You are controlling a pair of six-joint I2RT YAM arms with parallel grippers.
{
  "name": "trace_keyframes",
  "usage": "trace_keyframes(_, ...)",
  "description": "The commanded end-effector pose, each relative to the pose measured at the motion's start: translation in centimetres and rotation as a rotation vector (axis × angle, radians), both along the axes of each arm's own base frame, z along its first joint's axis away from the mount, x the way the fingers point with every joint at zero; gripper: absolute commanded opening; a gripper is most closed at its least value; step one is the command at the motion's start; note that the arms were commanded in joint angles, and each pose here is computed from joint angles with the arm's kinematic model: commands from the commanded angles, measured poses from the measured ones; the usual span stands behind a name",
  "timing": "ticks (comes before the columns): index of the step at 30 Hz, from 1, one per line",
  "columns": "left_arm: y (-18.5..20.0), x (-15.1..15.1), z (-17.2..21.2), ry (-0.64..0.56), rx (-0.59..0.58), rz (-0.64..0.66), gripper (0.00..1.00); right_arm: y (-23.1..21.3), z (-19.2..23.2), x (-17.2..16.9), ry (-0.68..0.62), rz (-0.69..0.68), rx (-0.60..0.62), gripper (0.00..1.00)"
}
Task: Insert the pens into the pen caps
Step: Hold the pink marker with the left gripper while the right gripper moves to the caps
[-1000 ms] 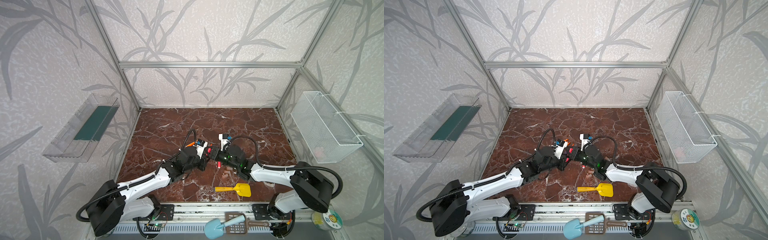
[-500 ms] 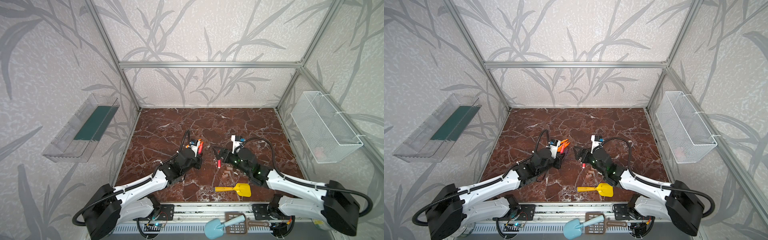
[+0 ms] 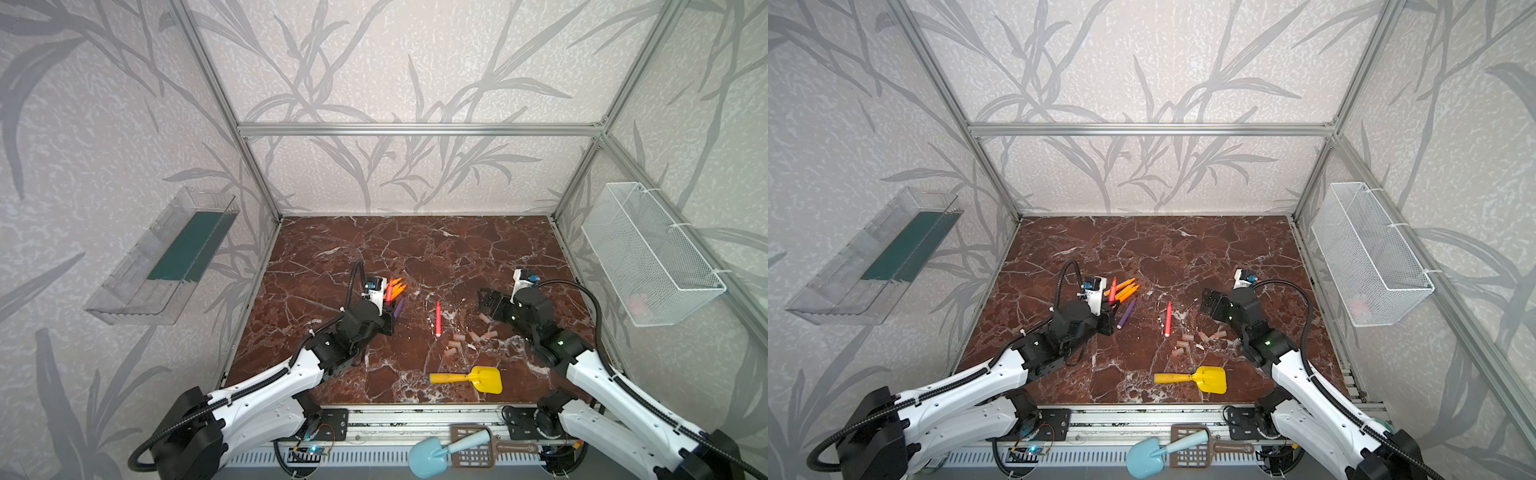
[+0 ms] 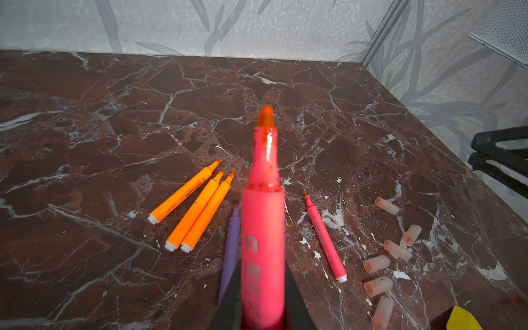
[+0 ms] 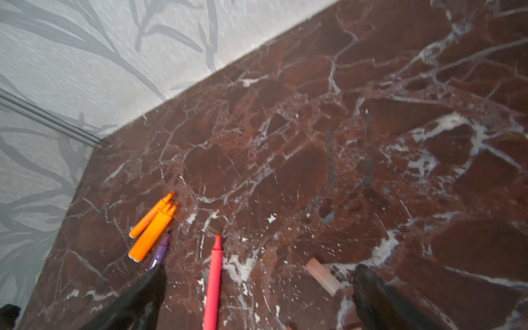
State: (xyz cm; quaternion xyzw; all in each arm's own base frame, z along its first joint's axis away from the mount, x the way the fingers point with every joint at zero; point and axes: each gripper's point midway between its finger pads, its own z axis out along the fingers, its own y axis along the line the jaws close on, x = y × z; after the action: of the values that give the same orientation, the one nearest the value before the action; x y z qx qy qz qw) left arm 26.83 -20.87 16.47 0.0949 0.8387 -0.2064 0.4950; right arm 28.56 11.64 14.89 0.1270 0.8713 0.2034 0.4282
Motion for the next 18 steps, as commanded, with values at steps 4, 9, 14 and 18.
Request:
trace_keyframes(4, -0.8, -0.2, -0.9, 0.063, 0.005, -0.038, 0.00, 2.1, -5.6, -1.4, 0.291, 0.128, -0.072, 0.72)
trace_keyframes(9, -1.1, -0.2, -1.6, 0.084, 0.011, -0.042, 0.00, 0.6, -8.3, -2.2, 0.369, 0.040, -0.130, 0.63)
trace_keyframes(14, -1.5, -0.1, -1.7, 0.086, 0.004, -0.054, 0.00, -0.3, -8.7, -2.2, 0.367, 0.005, -0.163, 0.63)
trace_keyframes(18, -1.6, -0.1, -1.7, 0.091, 0.005, -0.057, 0.00, 0.7, -8.7, -2.2, 0.371, 0.031, -0.119, 0.63)
